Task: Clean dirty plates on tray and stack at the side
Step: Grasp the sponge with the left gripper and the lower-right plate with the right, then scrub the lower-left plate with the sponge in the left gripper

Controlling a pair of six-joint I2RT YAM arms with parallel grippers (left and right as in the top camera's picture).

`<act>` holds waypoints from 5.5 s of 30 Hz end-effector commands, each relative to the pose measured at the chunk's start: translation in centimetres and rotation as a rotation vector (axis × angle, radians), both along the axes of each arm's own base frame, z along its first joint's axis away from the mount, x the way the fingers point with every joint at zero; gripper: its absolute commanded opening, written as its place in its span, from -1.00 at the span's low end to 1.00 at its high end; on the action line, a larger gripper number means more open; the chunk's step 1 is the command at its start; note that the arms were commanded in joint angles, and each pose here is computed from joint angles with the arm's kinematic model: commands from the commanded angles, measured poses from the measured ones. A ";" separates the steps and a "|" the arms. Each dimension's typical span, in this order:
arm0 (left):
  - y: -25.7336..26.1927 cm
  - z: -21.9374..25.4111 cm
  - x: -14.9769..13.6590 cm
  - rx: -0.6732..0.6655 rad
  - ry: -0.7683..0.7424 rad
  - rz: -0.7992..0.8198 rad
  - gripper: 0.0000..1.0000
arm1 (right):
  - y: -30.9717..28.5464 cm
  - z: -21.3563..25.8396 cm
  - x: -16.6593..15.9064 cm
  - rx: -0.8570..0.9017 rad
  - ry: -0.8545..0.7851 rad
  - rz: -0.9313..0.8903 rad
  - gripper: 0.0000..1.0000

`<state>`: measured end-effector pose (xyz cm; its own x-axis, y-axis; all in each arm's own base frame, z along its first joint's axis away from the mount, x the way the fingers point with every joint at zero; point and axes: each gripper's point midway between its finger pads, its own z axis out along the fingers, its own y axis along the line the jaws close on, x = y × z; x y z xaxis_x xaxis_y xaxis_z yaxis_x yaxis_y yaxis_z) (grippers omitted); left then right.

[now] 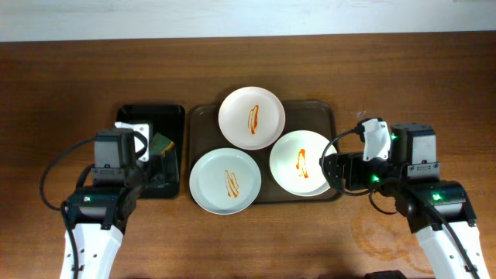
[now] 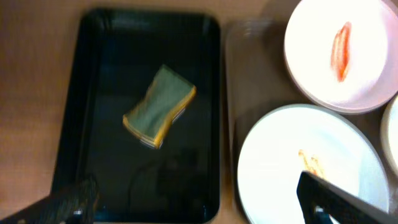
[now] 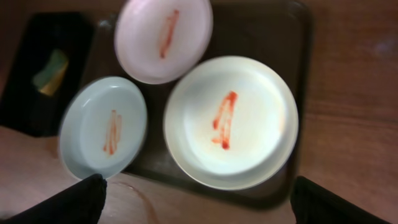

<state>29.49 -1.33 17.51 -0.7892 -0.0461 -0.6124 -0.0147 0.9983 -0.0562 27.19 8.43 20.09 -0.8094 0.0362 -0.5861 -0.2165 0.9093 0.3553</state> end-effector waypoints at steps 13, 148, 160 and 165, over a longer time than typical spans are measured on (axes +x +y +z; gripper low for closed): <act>3.4 -15.9 9.2 0.227 0.417 -0.191 0.05 | 8.7 -3.4 0.1 0.060 0.140 0.223 0.59; -15.4 -10.5 -0.6 -0.541 0.405 -0.249 -1.00 | 16.6 -17.8 2.7 0.060 0.479 -0.060 -0.92; -18.0 -16.2 -2.5 -0.508 0.586 -0.119 -1.00 | 16.6 -17.8 2.7 0.060 0.479 -0.059 -0.92; -11.2 -16.3 1.2 -0.361 0.467 0.055 -1.00 | 16.5 -17.8 2.6 0.058 0.483 -0.060 -0.92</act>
